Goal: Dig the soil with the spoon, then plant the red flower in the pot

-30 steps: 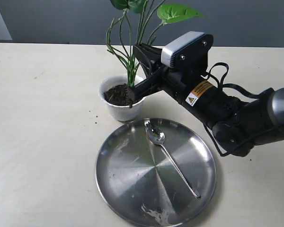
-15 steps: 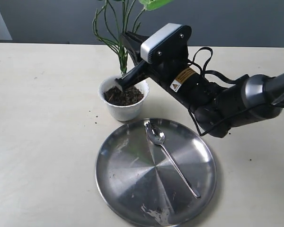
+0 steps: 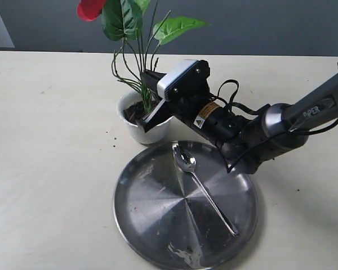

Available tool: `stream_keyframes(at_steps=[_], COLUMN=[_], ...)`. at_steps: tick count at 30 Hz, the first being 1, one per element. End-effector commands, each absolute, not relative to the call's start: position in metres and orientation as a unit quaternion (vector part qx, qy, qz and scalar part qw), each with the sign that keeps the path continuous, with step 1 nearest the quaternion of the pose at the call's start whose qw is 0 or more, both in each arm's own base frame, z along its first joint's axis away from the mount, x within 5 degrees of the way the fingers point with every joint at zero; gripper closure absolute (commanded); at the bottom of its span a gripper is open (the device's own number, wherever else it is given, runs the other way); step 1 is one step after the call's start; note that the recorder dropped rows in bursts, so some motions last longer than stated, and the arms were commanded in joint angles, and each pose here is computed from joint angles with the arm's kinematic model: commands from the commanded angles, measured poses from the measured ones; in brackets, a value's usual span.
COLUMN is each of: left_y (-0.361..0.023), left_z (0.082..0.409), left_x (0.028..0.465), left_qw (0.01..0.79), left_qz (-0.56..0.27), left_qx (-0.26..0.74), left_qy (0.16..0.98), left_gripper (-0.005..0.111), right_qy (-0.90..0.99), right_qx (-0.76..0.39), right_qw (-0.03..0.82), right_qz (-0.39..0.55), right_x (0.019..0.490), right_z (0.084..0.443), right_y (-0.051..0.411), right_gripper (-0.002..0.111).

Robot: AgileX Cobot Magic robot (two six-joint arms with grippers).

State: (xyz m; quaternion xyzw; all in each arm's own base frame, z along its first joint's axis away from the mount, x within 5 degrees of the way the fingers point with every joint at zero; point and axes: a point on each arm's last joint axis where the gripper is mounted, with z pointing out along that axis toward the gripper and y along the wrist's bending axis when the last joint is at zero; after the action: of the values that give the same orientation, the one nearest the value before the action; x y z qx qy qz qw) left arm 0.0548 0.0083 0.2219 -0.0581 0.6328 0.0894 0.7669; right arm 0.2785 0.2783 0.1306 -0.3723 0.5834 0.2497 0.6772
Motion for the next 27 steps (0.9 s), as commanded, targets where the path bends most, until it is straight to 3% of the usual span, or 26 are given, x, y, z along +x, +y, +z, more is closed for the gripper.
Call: stream_keyframes(at_steps=[1,27], left_y=[0.0078,0.0078], left_z=[0.2237,0.2237], left_x=[0.0543,0.0543], left_qw=[0.77,0.77], left_qz=[0.086,0.086], left_qx=[-0.057,-0.057], left_qy=[0.629,0.629], left_gripper=[0.106,0.106], right_qy=[0.607,0.619], right_qx=[-0.396,-0.396], right_qw=[0.645,0.636], right_qz=[0.241,0.237], right_x=[0.2774,0.2783], right_z=[0.119,0.1167], right_y=[0.2768,0.2765], right_gripper=[0.109,0.109])
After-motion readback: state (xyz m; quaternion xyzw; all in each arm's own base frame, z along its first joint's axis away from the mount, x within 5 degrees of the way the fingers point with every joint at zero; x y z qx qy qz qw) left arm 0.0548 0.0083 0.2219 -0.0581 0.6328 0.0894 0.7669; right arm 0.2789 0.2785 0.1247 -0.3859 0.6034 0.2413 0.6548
